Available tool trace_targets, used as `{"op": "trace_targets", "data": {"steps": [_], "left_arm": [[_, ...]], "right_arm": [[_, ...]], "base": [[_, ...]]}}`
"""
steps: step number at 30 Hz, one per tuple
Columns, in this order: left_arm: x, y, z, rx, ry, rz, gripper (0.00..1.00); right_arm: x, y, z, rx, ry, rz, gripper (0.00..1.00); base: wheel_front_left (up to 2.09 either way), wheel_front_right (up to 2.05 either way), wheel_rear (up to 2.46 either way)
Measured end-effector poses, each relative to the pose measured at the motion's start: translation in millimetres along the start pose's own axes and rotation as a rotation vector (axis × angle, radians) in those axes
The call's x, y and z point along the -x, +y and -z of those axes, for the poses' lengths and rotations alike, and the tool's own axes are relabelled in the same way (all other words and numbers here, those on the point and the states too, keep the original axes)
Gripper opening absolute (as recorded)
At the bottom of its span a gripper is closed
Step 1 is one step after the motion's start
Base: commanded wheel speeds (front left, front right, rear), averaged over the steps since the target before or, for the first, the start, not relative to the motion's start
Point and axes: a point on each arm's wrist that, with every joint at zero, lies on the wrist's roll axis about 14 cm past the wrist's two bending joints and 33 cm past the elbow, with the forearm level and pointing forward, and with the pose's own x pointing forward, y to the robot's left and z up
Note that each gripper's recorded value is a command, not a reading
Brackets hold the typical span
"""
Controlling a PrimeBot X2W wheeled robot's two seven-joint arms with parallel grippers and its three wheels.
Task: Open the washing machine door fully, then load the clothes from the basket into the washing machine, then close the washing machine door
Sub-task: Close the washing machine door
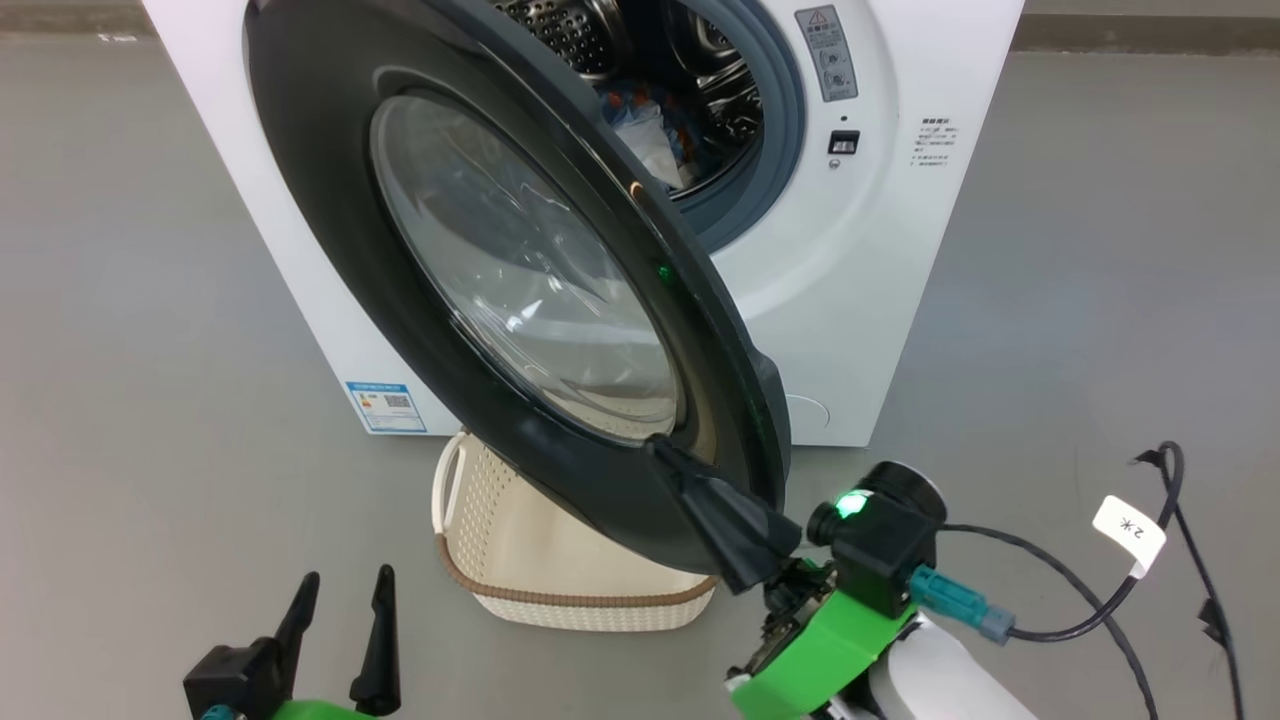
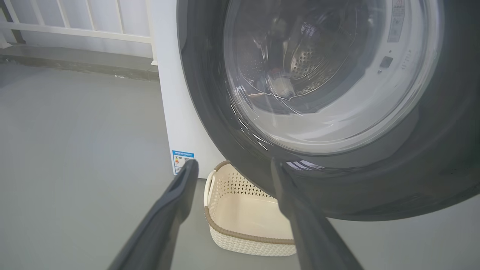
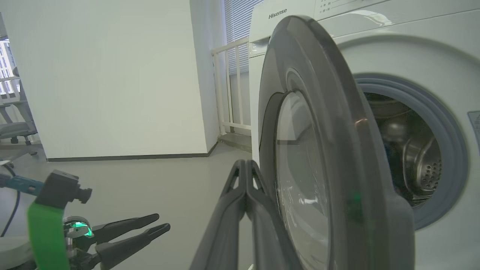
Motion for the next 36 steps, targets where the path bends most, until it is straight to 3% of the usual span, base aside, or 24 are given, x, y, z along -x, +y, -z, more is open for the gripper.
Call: {"op": "trace_targets", "data": {"steps": [13,36], "left_arm": [[-13,-1,8,0.004,0.024,-0.007,1.00],[-61,-16,43,-0.010,0.108,0.035,1.00]], "right_arm": [[3,-52,27,0.007,0.068,0.103,0.00],[-17,-135,30,0.075,0.042,0.193,0.00]], "base": [[0.00,0.00,0.00],[0.00,0.00,0.00]]}}
